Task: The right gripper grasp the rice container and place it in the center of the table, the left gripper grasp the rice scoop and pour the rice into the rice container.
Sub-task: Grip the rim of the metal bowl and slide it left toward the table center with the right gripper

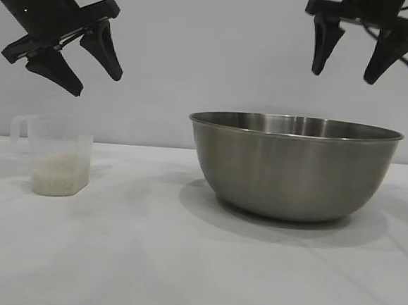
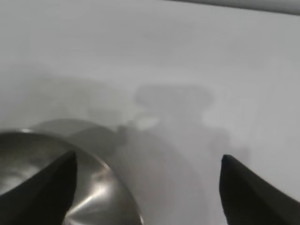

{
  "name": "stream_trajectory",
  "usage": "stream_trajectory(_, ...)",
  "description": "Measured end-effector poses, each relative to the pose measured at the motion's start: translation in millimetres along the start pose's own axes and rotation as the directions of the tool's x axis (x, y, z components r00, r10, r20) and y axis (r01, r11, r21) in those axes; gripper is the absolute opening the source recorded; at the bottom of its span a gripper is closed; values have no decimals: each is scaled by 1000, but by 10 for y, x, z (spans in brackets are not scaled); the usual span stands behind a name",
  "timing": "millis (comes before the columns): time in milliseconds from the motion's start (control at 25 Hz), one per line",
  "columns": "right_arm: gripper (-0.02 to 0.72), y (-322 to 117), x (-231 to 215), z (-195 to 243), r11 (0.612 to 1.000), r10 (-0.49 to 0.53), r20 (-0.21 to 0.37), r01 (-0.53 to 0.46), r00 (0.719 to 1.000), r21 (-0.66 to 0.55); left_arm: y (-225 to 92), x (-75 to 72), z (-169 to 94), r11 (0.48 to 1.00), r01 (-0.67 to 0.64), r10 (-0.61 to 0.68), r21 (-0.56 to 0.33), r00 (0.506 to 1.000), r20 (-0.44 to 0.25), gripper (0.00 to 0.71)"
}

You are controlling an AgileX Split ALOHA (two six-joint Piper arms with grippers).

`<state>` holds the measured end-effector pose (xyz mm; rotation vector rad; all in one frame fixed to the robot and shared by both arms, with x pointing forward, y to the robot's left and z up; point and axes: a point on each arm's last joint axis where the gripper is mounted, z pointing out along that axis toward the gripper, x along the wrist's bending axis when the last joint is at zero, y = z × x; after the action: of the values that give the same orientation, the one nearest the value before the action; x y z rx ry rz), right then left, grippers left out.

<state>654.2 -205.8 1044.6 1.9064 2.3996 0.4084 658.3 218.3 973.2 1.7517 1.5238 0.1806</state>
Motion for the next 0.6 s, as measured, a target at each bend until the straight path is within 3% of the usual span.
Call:
stream_trajectory(240, 588, -77, 34, 86, 999, 25, -49, -23, 999, 44, -11, -11, 0, 1000, -3, 2, 12, 1000, 12, 444)
stream_trajectory(520, 588, -412, -21, 490, 977, 48, -31, -40, 998, 211, -14, -14, 0, 1000, -3, 2, 15, 1000, 15, 444)
stream_trajectory(600, 518, -447, -33, 577, 975, 53, -28, -46, 998, 216, -14, -14, 0, 1000, -3, 2, 15, 1000, 15, 444)
